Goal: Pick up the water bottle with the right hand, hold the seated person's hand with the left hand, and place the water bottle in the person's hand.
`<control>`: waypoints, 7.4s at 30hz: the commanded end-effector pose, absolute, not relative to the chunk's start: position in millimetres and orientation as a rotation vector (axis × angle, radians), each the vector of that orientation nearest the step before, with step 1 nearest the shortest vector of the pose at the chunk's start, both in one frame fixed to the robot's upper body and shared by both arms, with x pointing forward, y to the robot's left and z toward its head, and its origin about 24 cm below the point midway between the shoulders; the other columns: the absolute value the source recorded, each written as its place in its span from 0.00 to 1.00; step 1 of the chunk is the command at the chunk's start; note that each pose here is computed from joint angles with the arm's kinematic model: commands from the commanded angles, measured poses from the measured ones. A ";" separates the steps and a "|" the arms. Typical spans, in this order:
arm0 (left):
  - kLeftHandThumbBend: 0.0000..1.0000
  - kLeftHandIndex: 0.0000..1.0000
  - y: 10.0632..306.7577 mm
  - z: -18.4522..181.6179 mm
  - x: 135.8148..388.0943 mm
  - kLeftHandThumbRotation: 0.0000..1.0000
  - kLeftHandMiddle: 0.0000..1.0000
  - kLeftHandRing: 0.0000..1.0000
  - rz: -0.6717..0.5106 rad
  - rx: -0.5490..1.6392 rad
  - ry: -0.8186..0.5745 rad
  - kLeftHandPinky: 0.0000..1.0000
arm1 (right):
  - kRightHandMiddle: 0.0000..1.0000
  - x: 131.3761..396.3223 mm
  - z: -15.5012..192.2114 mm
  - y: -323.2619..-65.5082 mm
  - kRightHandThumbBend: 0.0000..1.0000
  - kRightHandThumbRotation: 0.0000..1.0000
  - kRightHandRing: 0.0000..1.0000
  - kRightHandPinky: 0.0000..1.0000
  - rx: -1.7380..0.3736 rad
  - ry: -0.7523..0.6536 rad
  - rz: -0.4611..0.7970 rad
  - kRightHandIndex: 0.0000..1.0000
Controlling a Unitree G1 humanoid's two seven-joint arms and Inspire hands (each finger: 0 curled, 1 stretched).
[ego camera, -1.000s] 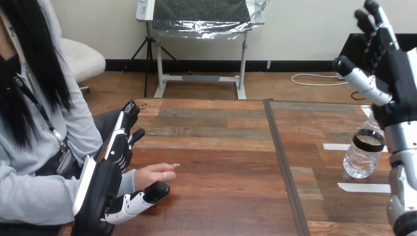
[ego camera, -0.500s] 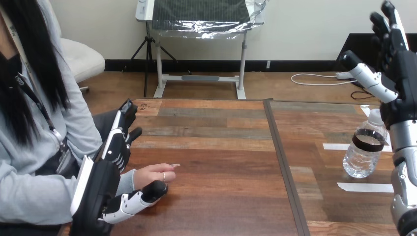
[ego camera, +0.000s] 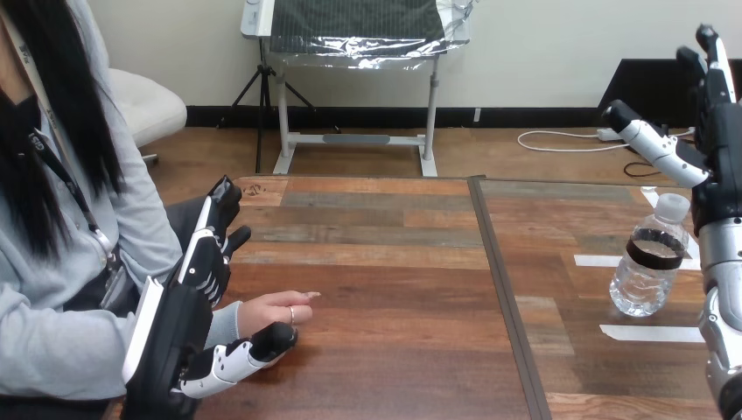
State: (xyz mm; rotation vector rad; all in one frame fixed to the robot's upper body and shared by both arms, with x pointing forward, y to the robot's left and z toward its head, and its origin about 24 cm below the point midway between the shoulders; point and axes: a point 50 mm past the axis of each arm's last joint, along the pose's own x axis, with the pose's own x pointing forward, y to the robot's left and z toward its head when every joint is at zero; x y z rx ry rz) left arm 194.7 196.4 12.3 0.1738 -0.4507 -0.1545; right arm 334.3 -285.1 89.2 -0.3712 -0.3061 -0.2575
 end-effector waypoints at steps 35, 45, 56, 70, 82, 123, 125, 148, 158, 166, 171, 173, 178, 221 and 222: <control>1.00 1.00 202.9 24.0 199.0 0.66 1.00 0.99 -0.138 0.200 -0.520 0.90 | 0.93 359.0 109.8 -296.3 1.00 0.49 0.97 1.00 -0.507 -0.143 -0.375 0.99; 1.00 1.00 203.7 25.2 197.8 0.66 1.00 0.99 -0.135 0.208 -0.524 0.91 | 0.93 357.5 99.9 -297.1 1.00 0.49 0.96 0.99 -0.521 -0.079 -0.375 1.00; 1.00 1.00 204.3 25.3 196.7 0.66 1.00 0.99 -0.135 0.201 -0.523 0.91 | 0.93 356.2 91.3 -298.6 1.00 0.49 0.95 0.96 -0.521 -0.013 -0.375 1.00; 1.00 1.00 205.6 25.2 194.9 0.65 1.00 1.00 -0.140 0.208 -0.524 0.92 | 0.93 353.0 82.2 -300.9 1.00 0.48 0.94 0.92 -0.522 0.046 -0.367 0.99; 1.00 1.00 205.9 24.3 193.8 0.63 1.00 1.00 -0.145 0.179 -0.513 0.93 | 0.94 350.5 77.0 -302.5 1.00 0.46 0.95 0.93 -0.510 0.072 -0.361 0.98; 1.00 1.00 210.3 28.0 192.1 0.66 1.00 1.00 -0.140 0.204 -0.531 0.91 | 0.92 345.5 54.8 -295.3 0.95 0.40 0.91 0.87 -0.538 0.186 -0.293 0.96; 1.00 1.00 210.7 28.0 192.1 0.66 1.00 1.00 -0.141 0.205 -0.532 0.91 | 0.92 345.0 53.6 -294.8 0.95 0.40 0.91 0.87 -0.544 0.189 -0.288 0.96; 1.00 0.99 214.6 30.1 188.0 0.67 1.00 0.99 -0.126 0.210 -0.529 0.91 | 0.91 340.2 37.5 -286.9 0.93 0.36 0.90 0.86 -0.518 0.244 -0.260 0.95; 1.00 0.99 214.9 30.7 187.7 0.66 1.00 0.99 -0.122 0.206 -0.533 0.91 | 0.90 339.6 33.9 -283.8 0.93 0.37 0.88 0.84 -0.563 0.261 -0.243 0.95; 1.00 0.99 215.4 31.1 187.5 0.66 1.00 0.99 -0.124 0.207 -0.532 0.91 | 0.89 339.5 31.8 -280.7 0.91 0.34 0.87 0.81 -0.579 0.265 -0.224 0.95; 1.00 0.99 215.6 31.9 187.5 0.66 1.00 0.99 -0.127 0.215 -0.538 0.91 | 0.88 339.6 30.3 -278.6 0.91 0.32 0.87 0.80 -0.572 0.268 -0.218 0.95; 1.00 0.99 215.5 32.1 187.7 0.66 1.00 0.99 -0.127 0.210 -0.536 0.91 | 0.88 339.5 29.9 -278.3 0.91 0.33 0.87 0.80 -0.580 0.268 -0.214 0.95; 1.00 0.99 215.4 31.6 188.2 0.65 1.00 0.99 -0.125 0.200 -0.537 0.91 | 0.88 339.0 28.9 -276.9 0.92 0.34 0.85 0.78 -0.570 0.264 -0.209 0.94; 1.00 0.98 214.7 33.9 190.7 0.64 1.00 1.00 -0.129 0.190 -0.534 0.92 | 0.88 338.2 22.3 -268.0 0.95 0.35 0.86 0.78 -0.546 0.274 -0.163 0.94; 1.00 0.98 214.9 33.8 190.8 0.64 1.00 1.00 -0.130 0.188 -0.534 0.92 | 0.88 338.1 21.9 -267.7 0.95 0.35 0.86 0.78 -0.546 0.275 -0.166 0.94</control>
